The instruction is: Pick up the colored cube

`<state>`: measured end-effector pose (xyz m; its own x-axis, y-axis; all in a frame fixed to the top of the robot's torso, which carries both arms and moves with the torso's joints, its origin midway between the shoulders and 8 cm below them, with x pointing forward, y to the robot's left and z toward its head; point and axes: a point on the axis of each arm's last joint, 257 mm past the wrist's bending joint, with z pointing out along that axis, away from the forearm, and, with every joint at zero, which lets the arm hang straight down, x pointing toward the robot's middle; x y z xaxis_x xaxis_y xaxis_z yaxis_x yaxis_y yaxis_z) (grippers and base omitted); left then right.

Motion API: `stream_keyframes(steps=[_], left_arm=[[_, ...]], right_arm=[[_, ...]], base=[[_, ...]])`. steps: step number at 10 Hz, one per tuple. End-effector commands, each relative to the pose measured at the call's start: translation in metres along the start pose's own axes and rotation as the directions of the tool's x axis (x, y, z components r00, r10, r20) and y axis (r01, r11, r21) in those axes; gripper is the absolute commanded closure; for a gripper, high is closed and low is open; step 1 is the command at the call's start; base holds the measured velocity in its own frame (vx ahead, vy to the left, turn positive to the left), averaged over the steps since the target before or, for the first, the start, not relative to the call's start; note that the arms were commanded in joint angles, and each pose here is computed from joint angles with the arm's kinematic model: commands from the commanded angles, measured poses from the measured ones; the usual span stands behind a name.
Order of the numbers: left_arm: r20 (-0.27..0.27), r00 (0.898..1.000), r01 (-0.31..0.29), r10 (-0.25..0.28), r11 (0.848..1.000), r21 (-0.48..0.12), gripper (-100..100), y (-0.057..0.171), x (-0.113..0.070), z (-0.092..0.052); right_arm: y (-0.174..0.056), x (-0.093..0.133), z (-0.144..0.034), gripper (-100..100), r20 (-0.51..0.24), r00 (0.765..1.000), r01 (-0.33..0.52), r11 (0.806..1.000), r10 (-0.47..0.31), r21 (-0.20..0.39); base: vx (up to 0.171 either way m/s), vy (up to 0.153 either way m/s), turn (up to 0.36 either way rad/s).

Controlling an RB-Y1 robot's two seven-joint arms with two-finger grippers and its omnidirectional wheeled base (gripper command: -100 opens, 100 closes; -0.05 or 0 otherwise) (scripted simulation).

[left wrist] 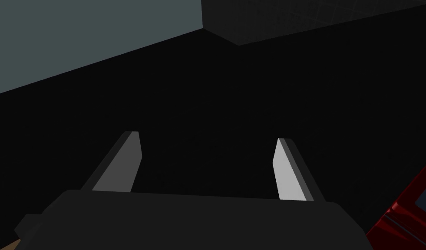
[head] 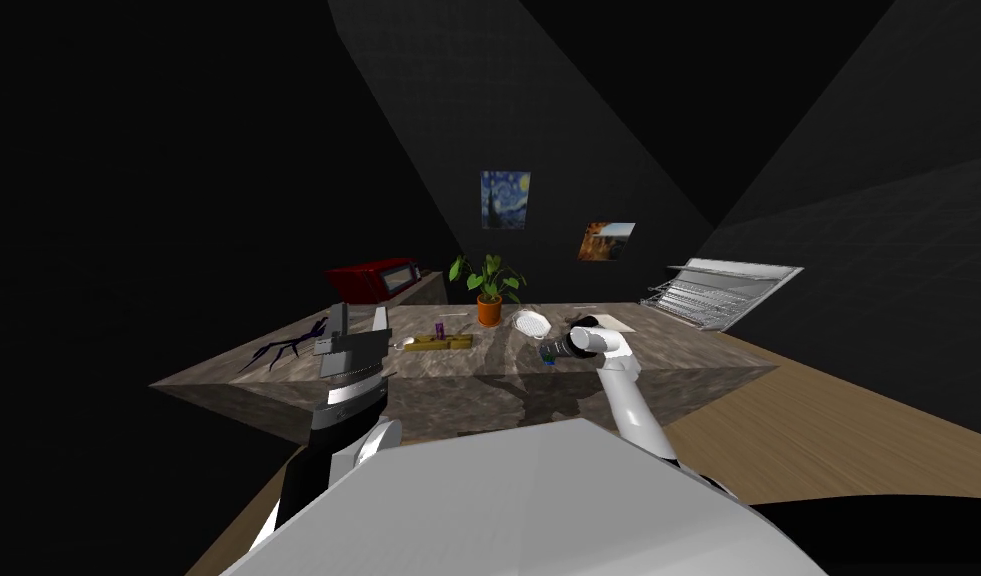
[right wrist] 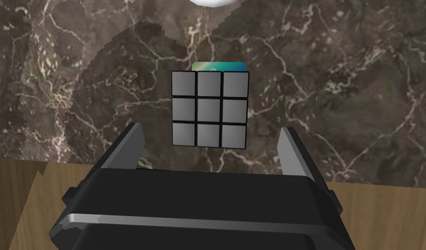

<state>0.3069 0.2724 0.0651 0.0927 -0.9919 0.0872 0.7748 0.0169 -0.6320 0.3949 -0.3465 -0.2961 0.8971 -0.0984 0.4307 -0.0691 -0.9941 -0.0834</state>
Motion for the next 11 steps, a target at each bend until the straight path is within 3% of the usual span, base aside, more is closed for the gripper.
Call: stream_keyframes(steps=[1,2,6,7,11], left_arm=[[0.000,1.000,0.000,0.000,1.000,0.000,0,0.000,0.000,0.000],[0.000,1.000,0.000,0.000,1.000,0.000,0,0.000,0.000,0.000],[0.000,1.000,0.000,0.000,1.000,0.000,0,0.000,0.000,0.000],[0.000,1.000,0.000,0.000,1.000,0.000,0,0.000,0.000,0.000],[0.000,1.000,0.000,0.000,1.000,0.000,0,0.000,0.000,0.000]], right_arm=[[0.000,0.000,0.000,0,0.000,1.000,0.000,1.000,0.000,0.000],[0.002,-0.001,0.009,-100,-0.001,1.000,0.003,1.000,-0.003,0.002],[0.003,-0.004,0.019,-100,0.000,1.000,0.005,1.000,-0.005,0.004],[0.003,-0.004,0.020,100,-0.002,1.000,0.006,1.000,-0.006,0.004],[0.003,-0.003,0.020,100,-0.002,1.000,0.007,1.000,-0.007,0.005]], base=[[0.007,0.013,-0.036],[0.006,0.010,-0.028],[0.006,0.008,-0.023],[0.000,0.000,0.000],[0.000,0.000,0.000]])
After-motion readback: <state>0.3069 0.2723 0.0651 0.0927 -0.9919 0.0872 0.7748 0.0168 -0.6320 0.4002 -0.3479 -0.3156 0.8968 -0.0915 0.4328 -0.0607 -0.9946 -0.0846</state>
